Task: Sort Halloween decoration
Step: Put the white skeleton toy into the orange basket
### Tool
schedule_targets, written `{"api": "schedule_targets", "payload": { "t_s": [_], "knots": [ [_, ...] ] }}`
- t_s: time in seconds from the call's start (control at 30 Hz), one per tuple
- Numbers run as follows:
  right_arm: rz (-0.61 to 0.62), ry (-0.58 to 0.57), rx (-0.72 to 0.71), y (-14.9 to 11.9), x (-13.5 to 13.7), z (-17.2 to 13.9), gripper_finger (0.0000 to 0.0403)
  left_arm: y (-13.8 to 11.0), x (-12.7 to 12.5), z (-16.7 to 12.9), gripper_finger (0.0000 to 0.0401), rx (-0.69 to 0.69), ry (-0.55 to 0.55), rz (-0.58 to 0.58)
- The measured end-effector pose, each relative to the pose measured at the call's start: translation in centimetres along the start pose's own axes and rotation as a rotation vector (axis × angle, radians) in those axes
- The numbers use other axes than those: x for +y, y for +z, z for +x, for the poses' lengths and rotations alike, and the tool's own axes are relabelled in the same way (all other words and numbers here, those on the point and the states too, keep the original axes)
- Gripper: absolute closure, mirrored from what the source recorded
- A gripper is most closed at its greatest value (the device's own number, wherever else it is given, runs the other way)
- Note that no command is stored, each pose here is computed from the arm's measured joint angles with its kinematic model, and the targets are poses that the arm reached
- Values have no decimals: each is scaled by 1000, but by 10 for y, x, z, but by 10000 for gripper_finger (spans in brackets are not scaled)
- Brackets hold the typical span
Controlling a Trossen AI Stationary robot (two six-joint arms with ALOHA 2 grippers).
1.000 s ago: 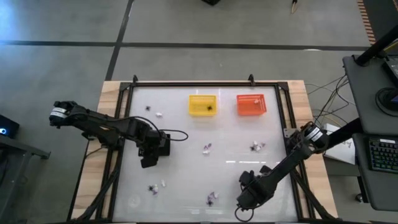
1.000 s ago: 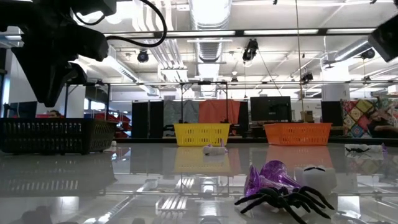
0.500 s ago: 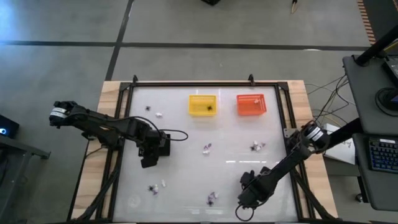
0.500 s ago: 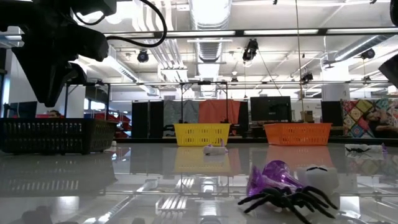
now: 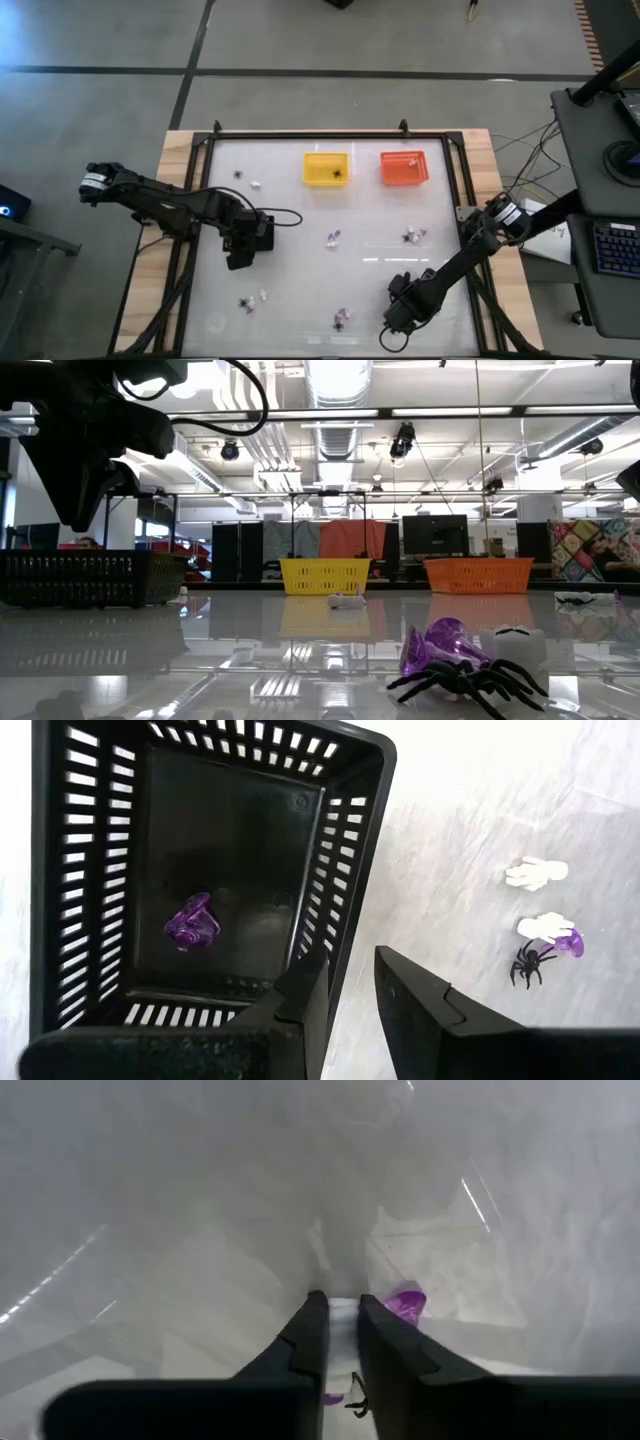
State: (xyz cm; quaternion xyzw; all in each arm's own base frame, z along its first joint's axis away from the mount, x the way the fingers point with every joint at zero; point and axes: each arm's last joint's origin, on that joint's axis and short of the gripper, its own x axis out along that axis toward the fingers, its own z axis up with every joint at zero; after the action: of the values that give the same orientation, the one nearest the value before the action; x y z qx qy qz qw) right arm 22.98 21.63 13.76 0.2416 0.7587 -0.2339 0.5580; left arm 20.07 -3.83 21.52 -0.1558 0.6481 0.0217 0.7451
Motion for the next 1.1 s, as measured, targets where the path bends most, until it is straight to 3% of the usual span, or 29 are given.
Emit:
{"api": "schedule_targets", "payload": {
  "t_s": [0.33,0.67,0.9,1.1],
  "knots": [
    [159,45,6,-3,0,-13,388,0,0,0,333,0,0,0],
    [247,172,-204,4,-10,-53,392,1,2,-1,333,-33,56,7],
    [342,101,-297,36,-39,-73,391,1,2,-1,333,-47,78,26],
    [274,76,-338,72,-66,-91,391,1,3,-1,333,-55,92,18]
  ]
}}
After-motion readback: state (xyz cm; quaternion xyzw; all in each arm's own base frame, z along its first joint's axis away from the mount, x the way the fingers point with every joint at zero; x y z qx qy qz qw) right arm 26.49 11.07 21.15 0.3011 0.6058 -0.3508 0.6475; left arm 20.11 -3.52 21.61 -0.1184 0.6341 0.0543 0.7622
